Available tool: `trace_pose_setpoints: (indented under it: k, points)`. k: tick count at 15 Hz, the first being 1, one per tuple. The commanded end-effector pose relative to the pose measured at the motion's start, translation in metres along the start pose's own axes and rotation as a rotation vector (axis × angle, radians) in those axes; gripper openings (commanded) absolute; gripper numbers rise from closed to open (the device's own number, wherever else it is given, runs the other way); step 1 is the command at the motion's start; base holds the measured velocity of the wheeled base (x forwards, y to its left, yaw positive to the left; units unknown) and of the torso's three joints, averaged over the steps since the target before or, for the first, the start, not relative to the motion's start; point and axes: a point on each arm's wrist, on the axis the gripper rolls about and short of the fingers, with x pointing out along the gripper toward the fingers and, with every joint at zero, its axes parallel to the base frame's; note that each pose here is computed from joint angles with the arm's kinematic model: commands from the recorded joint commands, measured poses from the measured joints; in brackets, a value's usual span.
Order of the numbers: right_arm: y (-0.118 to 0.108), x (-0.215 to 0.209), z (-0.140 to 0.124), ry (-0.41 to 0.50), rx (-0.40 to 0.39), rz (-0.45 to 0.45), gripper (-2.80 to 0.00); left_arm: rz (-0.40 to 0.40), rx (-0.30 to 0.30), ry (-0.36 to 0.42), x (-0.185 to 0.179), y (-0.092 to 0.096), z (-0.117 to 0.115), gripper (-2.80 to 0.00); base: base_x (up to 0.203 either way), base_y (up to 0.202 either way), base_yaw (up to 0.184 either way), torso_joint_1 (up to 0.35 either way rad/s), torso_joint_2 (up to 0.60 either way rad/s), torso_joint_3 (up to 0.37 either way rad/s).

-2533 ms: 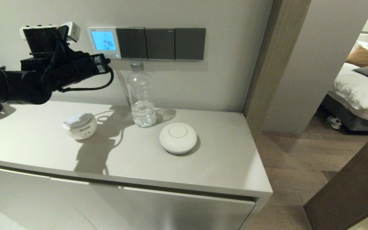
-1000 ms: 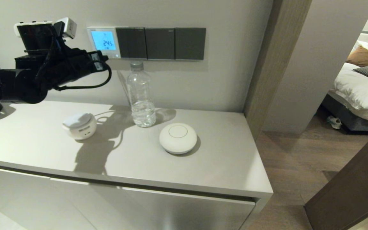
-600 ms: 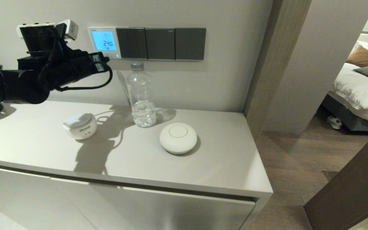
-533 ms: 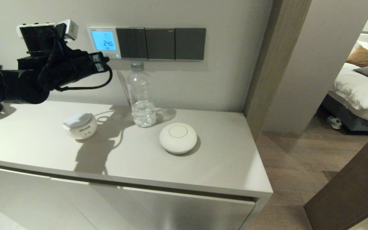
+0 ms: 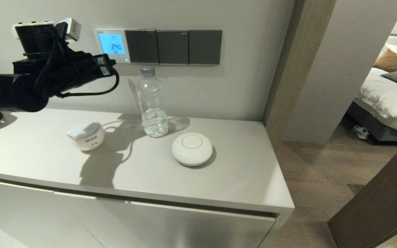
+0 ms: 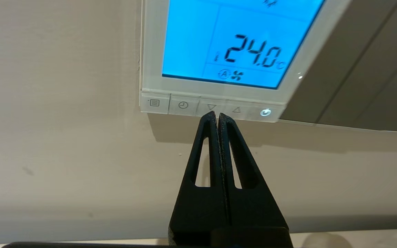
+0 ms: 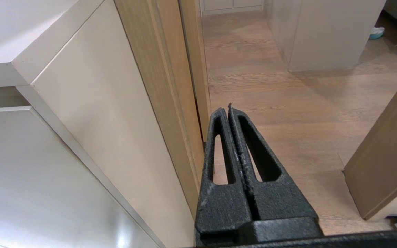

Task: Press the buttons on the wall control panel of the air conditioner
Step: Press the temperature decrease button, then turn off the central air conditioner

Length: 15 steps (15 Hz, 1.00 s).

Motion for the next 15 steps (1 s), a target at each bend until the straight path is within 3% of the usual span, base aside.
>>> trace_pose_setpoints:
  k: [1,8,12,15]
  points:
    - [0.0,0.0,-0.001,0.003,0.0,0.0,-2.8,-0.006,0.003,-0.024,-0.012,-0.004,0.011,-2.8,0.0,0.0,0.0,0.0,0.0,0.0]
    - [0.0,0.0,-0.001,0.003,0.0,0.0,-2.8,-0.001,0.003,-0.026,-0.042,-0.011,0.02,-2.8,0.0,0.0,0.0,0.0,0.0,0.0]
    - [0.0,0.0,-0.001,0.003,0.0,0.0,-2.8,0.017,0.025,-0.047,-0.094,-0.016,0.033,-2.8,0.0,0.0,0.0,0.0,0.0,0.0]
    - [0.0,0.0,-0.001,0.003,0.0,0.0,-2.8,0.072,0.051,0.002,-0.14,-0.007,0.007,-2.8,0.0,0.0,0.0,0.0,0.0,0.0]
